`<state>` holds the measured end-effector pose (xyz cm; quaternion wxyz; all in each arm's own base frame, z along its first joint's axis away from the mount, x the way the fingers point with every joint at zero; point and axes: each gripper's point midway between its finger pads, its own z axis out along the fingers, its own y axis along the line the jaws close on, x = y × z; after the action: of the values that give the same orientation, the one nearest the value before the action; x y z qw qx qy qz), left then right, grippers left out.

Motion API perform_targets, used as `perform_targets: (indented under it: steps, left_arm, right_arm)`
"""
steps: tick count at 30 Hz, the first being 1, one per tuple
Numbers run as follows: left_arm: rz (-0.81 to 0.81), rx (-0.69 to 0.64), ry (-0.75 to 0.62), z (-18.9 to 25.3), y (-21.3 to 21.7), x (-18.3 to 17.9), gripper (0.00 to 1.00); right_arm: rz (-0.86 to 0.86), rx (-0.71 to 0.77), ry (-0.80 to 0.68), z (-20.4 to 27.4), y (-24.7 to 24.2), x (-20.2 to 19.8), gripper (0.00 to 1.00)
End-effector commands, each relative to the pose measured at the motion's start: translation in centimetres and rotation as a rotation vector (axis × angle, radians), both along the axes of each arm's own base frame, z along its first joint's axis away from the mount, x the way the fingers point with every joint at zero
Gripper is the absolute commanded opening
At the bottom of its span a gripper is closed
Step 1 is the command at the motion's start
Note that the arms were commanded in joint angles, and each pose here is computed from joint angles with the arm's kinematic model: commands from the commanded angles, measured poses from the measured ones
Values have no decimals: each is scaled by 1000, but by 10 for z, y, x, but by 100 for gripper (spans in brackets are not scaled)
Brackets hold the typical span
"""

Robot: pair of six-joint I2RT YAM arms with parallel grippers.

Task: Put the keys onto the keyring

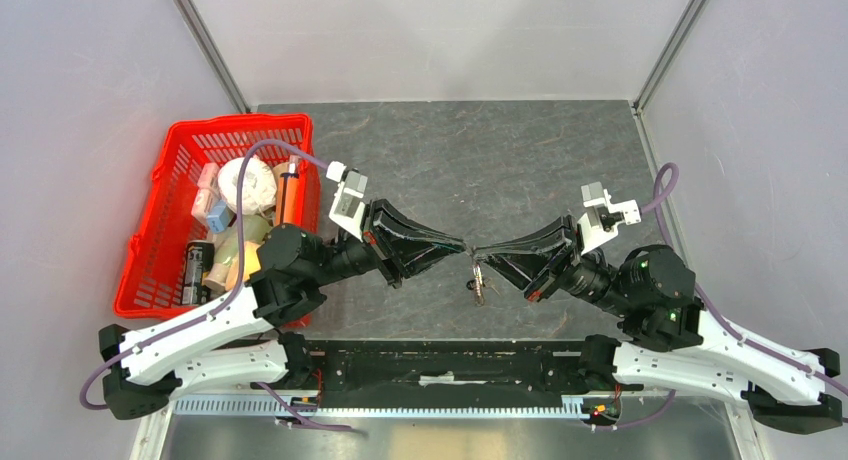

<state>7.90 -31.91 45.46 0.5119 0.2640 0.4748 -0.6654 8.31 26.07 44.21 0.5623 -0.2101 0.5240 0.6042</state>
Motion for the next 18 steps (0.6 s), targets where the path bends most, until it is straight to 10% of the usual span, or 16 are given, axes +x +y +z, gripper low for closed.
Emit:
perform_targets:
  steps: [1,18]
  left_arm:
    - [-39,-54,-43,25,7,-12,2]
    - [-43,34,-61,-1,13,-17,2]
  right_arm:
    - [8,25,-6,8,-4,-3,0]
    - [-80,-71,13,-1,-43,-2,47]
